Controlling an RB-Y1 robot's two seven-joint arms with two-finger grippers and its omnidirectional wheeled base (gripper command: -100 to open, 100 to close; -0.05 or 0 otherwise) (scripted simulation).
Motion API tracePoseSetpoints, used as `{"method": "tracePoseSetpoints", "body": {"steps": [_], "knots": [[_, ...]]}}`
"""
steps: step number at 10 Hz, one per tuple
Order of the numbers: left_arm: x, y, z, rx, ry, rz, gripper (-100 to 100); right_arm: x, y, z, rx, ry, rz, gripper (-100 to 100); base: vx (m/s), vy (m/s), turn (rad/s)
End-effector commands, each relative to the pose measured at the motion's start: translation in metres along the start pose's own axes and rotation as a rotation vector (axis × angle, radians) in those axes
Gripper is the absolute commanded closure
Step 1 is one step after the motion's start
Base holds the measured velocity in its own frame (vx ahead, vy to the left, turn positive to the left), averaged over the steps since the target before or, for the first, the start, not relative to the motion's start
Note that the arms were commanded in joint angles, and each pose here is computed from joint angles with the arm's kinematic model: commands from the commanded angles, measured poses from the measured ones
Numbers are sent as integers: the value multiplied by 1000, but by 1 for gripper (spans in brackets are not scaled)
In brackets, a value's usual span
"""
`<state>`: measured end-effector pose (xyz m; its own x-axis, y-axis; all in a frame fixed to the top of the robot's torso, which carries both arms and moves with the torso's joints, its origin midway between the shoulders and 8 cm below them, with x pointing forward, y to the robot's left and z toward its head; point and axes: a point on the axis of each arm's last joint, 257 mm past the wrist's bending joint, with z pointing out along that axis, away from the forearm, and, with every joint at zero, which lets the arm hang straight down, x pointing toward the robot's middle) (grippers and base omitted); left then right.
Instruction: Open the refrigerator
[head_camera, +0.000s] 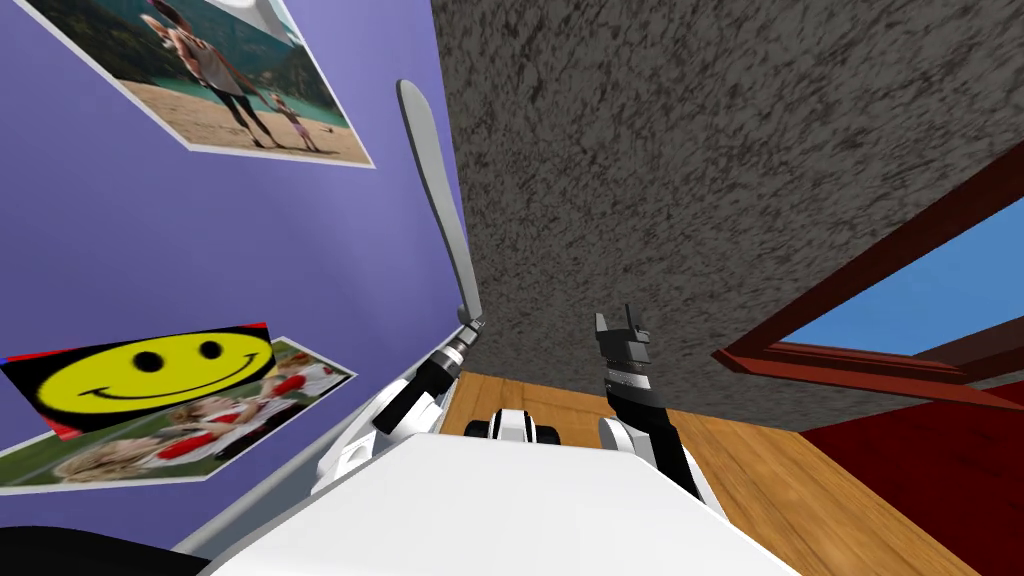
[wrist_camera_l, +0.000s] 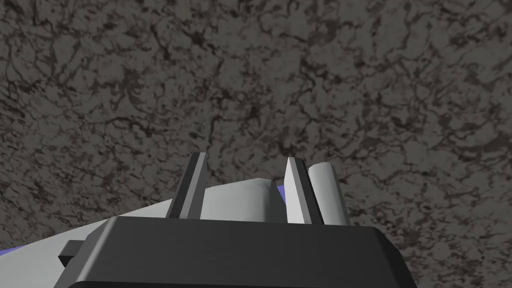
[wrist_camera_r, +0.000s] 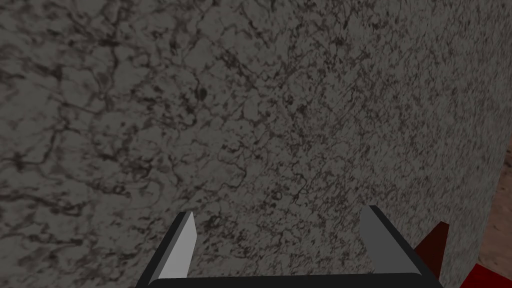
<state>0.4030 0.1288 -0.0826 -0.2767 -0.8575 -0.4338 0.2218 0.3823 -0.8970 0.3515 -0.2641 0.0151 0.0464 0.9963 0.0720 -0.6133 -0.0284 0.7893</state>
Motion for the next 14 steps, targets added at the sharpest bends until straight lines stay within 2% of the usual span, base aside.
{"method": "tracePoseSetpoints", "body": {"steps": [1,3,4,5,12,13,14], "knots": [[19,-21,-9,50,45,-5,100,0,0,0,0,0,0,0,-142,-104,-84],[34,-29,-16,68,84,-15,100,0,0,0,0,0,0,0,-146,-106,-86],[32,-17,-15,37,78,-12,100,0,0,0,0,0,0,0,-74,-55,-33],[51,-26,-22,59,126,-15,100,0,0,0,0,0,0,0,-118,-56,-130],[101,-64,-51,153,267,-30,100,0,0,0,0,0,0,0,-210,-76,-99],[101,-64,-51,153,267,-30,100,0,0,0,0,0,0,0,-120,-29,-44],[107,-69,-55,165,287,-34,100,0,0,0,0,0,0,0,-89,-24,-46]]}}
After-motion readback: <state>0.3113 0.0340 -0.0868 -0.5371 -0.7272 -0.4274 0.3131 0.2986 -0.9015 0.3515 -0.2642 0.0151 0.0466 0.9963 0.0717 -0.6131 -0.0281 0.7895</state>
